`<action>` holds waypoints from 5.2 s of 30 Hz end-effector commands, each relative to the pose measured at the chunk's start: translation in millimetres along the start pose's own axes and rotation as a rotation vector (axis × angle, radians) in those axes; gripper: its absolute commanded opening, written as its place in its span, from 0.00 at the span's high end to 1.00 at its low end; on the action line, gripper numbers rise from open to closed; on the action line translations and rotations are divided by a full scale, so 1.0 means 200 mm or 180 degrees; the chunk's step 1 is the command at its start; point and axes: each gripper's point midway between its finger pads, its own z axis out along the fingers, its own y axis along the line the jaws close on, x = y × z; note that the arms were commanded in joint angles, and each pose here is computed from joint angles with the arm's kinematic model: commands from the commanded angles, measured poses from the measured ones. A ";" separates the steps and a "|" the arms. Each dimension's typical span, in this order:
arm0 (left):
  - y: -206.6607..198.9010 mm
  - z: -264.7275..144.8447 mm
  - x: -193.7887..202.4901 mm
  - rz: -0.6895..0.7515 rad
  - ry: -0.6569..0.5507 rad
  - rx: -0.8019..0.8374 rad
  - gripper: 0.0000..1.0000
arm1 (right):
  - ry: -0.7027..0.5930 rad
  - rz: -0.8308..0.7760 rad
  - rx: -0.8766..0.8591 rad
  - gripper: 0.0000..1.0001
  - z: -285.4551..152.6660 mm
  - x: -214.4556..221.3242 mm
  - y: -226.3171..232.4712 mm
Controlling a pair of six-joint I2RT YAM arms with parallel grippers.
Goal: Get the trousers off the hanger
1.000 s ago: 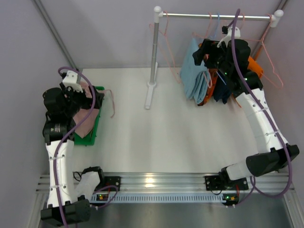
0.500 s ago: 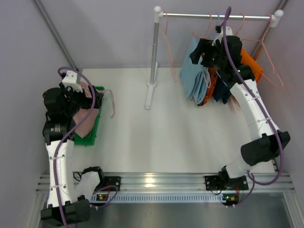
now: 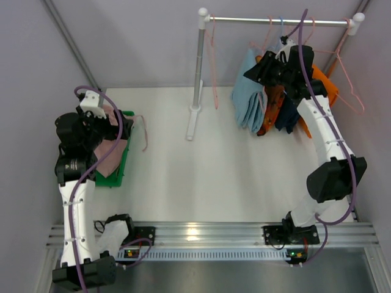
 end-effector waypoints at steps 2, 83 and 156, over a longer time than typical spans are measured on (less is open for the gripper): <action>0.00 0.00 -0.06 0.0051 -0.0136 0.0010 0.01 | -0.0186 0.0011 -0.0316 0.66 -0.03 -0.13 0.12; -1.68 0.14 -0.44 0.0600 -0.1426 0.1240 0.01 | -0.1178 0.0606 -0.2119 1.00 -1.15 -0.24 0.93; -2.08 0.69 -0.38 -0.0008 -0.1648 0.1027 0.14 | -0.1201 0.0832 -0.2391 1.00 -1.30 -0.25 1.02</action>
